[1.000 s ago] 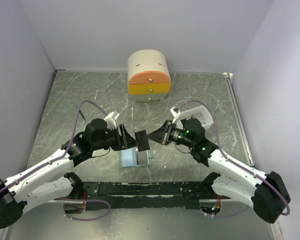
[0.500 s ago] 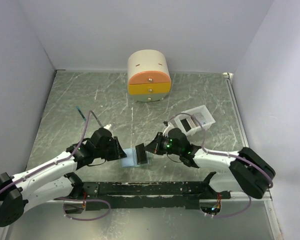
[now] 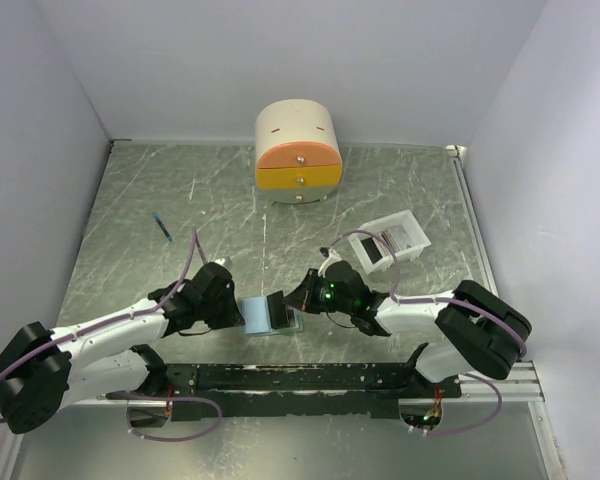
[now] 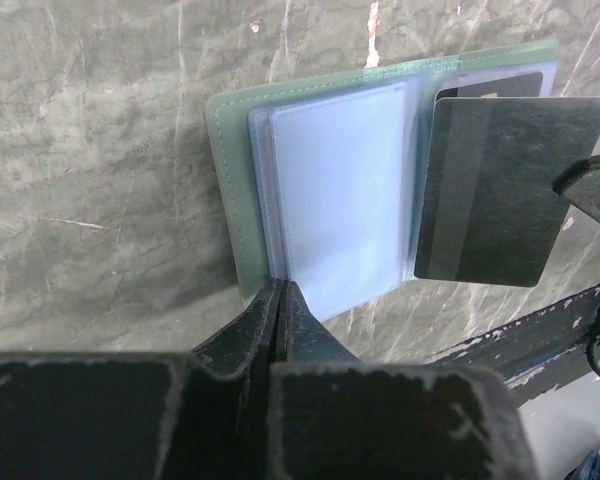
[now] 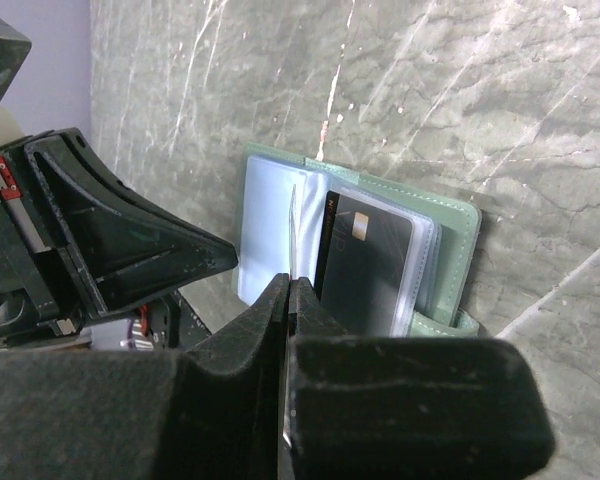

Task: Put the credit cards into the card holder
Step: Insert the credit card into the card holder.

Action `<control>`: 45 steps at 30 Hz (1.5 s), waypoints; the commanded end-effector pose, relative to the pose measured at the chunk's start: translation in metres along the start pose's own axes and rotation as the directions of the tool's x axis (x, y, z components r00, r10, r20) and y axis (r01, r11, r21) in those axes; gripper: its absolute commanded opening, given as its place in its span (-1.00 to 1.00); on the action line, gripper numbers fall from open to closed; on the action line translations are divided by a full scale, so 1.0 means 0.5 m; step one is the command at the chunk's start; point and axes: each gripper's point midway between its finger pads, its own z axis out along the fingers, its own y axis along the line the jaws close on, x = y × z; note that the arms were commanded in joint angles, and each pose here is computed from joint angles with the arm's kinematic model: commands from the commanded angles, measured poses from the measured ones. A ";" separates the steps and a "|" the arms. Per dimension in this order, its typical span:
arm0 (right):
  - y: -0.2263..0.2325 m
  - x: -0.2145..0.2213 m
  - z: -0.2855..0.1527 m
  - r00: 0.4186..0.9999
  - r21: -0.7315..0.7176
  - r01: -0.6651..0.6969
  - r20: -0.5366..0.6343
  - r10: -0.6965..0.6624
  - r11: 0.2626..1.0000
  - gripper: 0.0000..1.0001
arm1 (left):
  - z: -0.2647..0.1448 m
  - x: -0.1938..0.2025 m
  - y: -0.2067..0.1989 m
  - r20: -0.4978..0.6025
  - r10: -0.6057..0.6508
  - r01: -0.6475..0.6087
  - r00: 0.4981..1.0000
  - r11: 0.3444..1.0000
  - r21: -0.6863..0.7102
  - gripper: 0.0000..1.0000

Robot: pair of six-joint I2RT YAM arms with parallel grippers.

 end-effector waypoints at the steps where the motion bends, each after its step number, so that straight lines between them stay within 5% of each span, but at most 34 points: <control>1: 0.017 -0.025 0.004 0.999 -0.011 0.002 0.054 -0.001 1.000 -1.00 | 0.007 -0.012 -0.004 0.036 0.022 -0.023 0.999 1.000 0.015 -0.86; 45: -0.011 0.003 0.019 0.998 0.009 -0.055 0.017 0.055 0.998 -1.00 | 0.008 0.006 0.025 -0.018 0.034 -0.035 0.999 0.997 -0.066 -0.85</control>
